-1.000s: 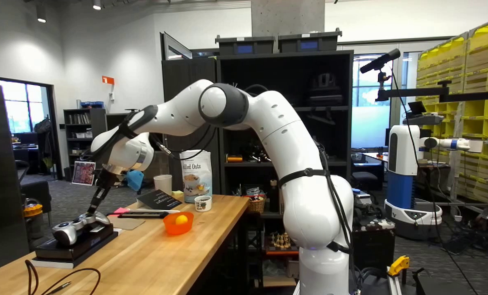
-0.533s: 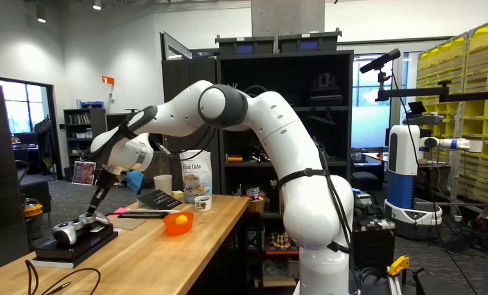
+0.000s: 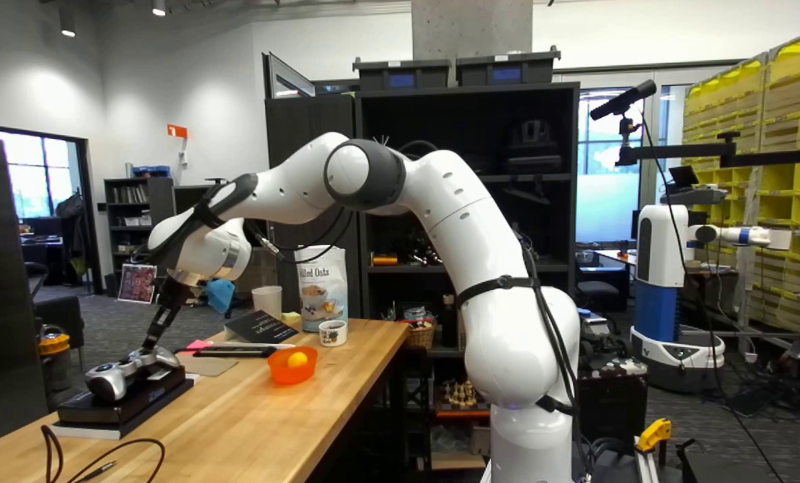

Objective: Press a button on the gamepad thrice

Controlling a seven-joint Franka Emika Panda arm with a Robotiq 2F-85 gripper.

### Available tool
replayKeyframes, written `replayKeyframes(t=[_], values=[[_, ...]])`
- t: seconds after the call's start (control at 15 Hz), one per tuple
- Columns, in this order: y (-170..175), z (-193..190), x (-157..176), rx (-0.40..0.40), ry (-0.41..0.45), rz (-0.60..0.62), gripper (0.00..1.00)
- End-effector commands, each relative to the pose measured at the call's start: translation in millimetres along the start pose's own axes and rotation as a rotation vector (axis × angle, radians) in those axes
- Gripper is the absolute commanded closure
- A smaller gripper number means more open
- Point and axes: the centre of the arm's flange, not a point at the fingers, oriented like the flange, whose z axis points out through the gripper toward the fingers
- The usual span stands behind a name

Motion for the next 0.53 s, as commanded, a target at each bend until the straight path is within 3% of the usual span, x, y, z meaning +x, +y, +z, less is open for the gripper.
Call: replayKeyframes(t=[0.0,0.47], values=[[4,2,4,0.001,0.010,-0.012,1.00],[-9,-13,36,0.003,0.071,-0.053,1.00]])
